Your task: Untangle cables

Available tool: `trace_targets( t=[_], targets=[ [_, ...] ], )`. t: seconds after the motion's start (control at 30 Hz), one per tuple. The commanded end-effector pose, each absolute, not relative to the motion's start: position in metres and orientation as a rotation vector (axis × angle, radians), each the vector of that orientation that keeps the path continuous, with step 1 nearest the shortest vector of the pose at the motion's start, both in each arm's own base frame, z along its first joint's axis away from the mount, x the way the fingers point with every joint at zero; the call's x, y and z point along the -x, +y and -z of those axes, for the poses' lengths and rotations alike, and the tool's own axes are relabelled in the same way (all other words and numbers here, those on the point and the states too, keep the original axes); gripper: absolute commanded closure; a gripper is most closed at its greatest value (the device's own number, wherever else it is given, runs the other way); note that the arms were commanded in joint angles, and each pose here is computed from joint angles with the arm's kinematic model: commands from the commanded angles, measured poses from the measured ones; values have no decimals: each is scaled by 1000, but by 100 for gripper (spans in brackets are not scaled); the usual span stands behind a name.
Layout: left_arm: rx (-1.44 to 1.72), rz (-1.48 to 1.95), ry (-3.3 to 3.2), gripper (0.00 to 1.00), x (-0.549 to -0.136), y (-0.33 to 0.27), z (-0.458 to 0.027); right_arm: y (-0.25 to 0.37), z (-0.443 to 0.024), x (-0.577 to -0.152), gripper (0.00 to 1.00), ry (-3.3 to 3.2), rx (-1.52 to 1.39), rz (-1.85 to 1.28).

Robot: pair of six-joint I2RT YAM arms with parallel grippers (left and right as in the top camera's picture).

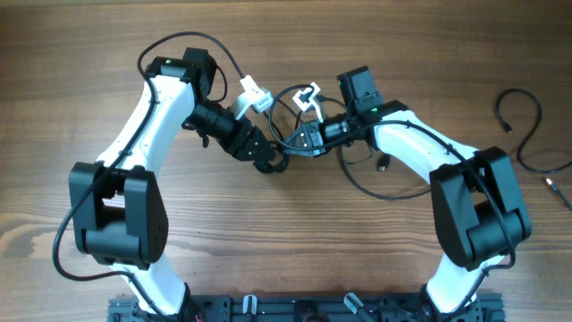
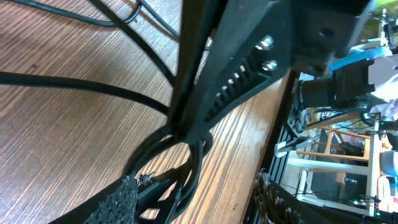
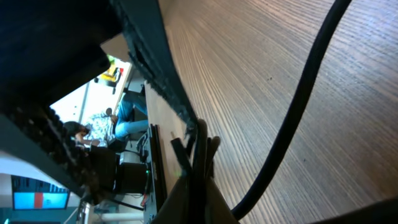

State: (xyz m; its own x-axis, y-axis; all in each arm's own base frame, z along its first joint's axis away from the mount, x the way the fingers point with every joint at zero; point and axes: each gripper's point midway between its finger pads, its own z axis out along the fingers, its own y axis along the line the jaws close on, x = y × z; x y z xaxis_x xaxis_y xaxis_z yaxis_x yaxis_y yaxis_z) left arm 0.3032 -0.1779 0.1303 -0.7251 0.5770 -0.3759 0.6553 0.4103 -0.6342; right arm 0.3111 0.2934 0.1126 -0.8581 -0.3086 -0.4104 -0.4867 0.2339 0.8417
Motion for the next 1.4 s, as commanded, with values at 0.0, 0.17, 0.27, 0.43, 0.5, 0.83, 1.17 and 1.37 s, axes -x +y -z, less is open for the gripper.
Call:
trace_targets(
  t=[0.0,0.17,0.27,0.43,0.5,0.83,1.17,1.37],
  targets=[
    [-1142,1178,2570,36,-306,-172,-122,297,-141,-297,96,2181,870,-1821],
    [-1150,1153,2570,35,-308,-171,-120,298,-148,-292,95,2132,896,-1875],
    [-1150,1154,2570,38,-308,-171,-120,298,-149,-291,96,2131,896,-1886],
    [-1150,1154,2570,71,-308,-171,-120,298,-149,-291,96,2133,896,-1887],
    [-1150,1154,2570,78,-308,-171,-120,298,-149,-291,96,2133,896,-1887],
    [-1150,1154,2569,96,-308,-171,-120,298,-144,-294,90,2167,880,-1849],
    [-1082,1138,2597,96,-315,-172,-119,286,-100,-326,68,2536,534,-1520],
    [-980,1114,2641,96,-325,-172,-117,294,-117,-327,72,2481,504,-1648]
  ],
)
